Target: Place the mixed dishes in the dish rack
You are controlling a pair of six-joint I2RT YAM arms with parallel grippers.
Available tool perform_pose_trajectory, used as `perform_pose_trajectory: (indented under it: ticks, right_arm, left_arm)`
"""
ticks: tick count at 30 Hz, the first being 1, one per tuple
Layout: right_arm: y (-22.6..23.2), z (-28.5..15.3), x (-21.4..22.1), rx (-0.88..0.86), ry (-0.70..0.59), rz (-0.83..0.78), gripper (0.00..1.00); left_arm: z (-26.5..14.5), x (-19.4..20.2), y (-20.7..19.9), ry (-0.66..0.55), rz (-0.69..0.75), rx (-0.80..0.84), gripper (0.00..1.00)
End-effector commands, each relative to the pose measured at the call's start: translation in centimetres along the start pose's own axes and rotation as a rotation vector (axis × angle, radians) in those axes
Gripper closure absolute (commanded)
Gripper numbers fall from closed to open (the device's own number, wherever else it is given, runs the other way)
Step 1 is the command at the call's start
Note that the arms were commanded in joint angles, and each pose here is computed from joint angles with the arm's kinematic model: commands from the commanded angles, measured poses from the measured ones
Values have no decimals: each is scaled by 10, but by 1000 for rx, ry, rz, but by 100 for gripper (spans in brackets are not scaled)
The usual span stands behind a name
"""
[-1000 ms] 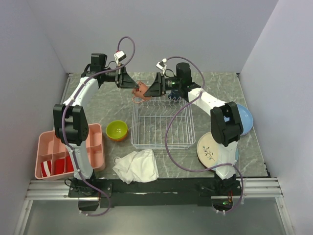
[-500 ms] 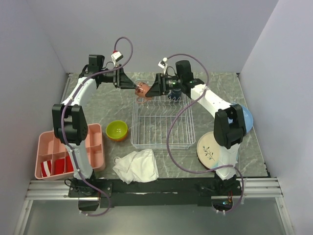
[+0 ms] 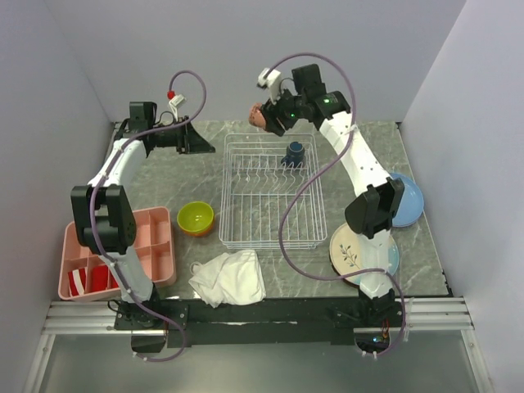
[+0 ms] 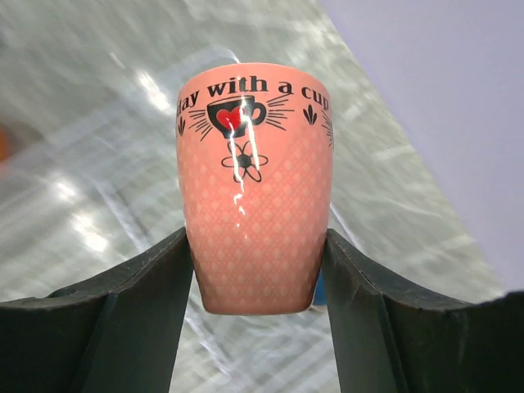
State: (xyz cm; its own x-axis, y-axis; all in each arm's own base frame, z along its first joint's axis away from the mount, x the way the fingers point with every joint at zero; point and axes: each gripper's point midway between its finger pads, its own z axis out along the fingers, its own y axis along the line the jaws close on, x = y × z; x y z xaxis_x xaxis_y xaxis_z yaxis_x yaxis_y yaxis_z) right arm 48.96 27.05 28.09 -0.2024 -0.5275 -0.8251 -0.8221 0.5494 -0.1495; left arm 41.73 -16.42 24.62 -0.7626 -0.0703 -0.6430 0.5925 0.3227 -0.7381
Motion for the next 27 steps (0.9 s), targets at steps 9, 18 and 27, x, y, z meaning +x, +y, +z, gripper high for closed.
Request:
perform_pose_trajectory:
  ticks: [9, 18, 27]
  right_arm:
    - [-7, 14, 63, 96, 430, -603, 81]
    - [-31, 29, 82, 151, 619, -804, 85]
    - [-34, 49, 98, 118, 708, -931, 80]
  left_arm:
    - [-27, 12, -36, -106, 221, -59, 46]
    - [-40, 28, -49, -136, 241, -75, 46]
    - [-49, 43, -50, -145, 222, -78, 45]
